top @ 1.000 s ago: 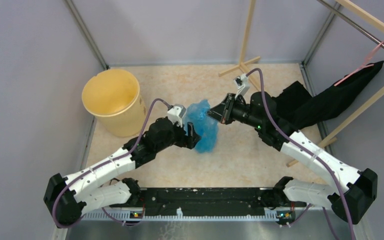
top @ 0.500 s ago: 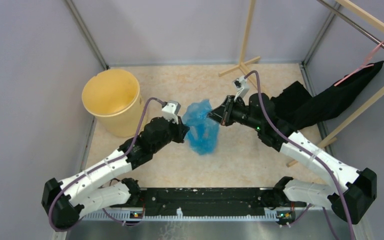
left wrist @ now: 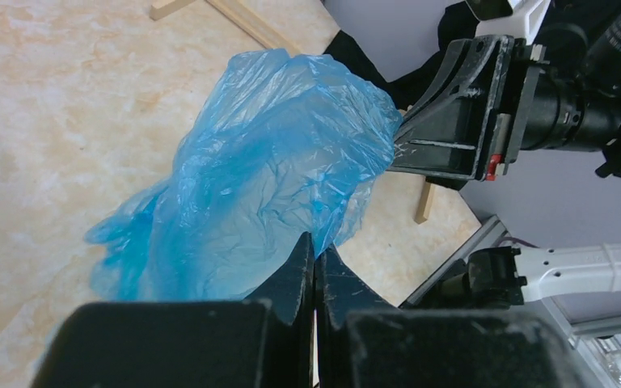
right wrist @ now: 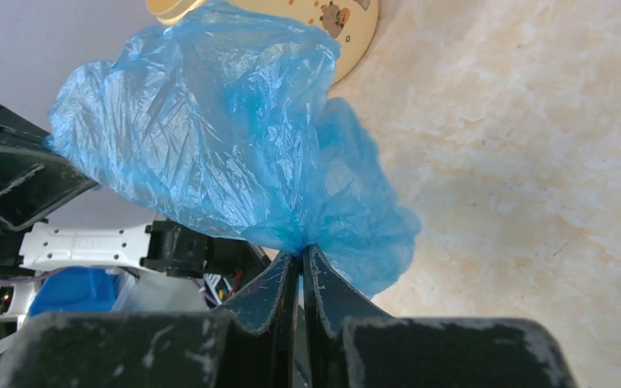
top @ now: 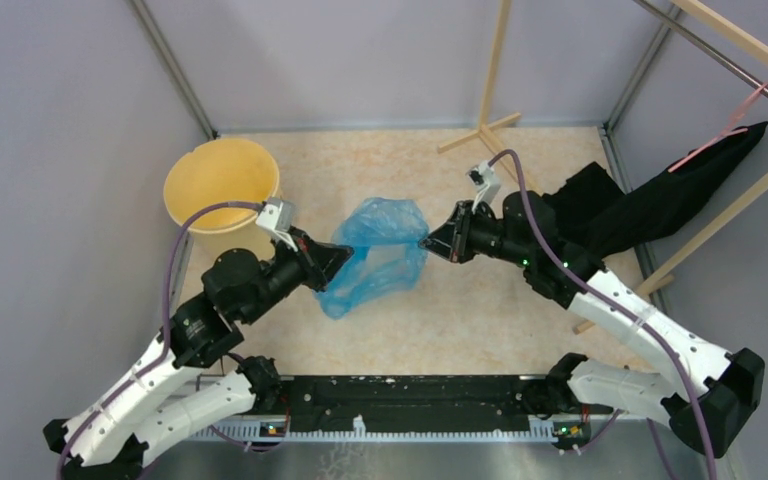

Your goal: Put the trash bags into the trash bin

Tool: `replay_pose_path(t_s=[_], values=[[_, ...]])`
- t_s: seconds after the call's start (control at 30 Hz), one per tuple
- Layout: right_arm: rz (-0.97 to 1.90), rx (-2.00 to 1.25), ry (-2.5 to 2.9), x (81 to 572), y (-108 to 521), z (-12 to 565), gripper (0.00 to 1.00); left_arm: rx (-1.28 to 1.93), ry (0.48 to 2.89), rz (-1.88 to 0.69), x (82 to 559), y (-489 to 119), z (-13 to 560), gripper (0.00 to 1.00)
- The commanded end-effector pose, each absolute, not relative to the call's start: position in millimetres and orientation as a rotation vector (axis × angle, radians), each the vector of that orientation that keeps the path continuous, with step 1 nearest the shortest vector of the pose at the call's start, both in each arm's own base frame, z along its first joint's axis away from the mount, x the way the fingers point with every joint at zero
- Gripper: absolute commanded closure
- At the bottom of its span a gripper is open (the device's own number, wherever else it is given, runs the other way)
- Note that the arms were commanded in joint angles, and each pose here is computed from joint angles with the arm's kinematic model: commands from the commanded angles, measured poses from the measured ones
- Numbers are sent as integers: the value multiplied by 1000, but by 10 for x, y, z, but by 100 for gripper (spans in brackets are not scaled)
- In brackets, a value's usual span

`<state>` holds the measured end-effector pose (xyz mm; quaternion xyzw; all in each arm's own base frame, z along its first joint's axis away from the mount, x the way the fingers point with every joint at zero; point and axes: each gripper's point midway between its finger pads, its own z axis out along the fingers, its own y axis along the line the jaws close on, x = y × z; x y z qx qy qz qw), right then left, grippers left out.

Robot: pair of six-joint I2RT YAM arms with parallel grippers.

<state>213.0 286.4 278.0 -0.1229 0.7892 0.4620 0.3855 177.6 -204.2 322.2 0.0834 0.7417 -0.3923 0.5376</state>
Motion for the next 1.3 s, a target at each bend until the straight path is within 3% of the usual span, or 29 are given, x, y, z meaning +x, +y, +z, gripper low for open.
replay_pose_path(t_s=[0.0,0.33,0.57,0.7,0.83,0.97,1.07,1.27], values=[[1045,-232,2009,2335,2738,2770,94,144,1813,-935,1792,-2037,3312,100],[507,-203,2246,3231,2418,1930,88,-25,2044,-650,2256,-2063,2658,100],[911,-362,2233,2639,2739,1762,40,-110,2014,-520,2426,-1798,2567,100],[1117,-410,2260,2216,2915,1496,32,-136,2017,-508,2474,-1715,2487,100],[1166,-460,2191,2050,3182,1370,16,-137,2026,-536,2477,-1719,2430,100],[1192,-363,2125,2210,3326,1225,13,-145,2034,-566,2440,-1728,2413,100],[1188,-306,2062,2396,3413,1118,22,-154,2031,-611,2391,-1753,2395,100],[1183,-264,2069,2649,3631,838,24,-160,2022,-658,2321,-1758,2385,100]])
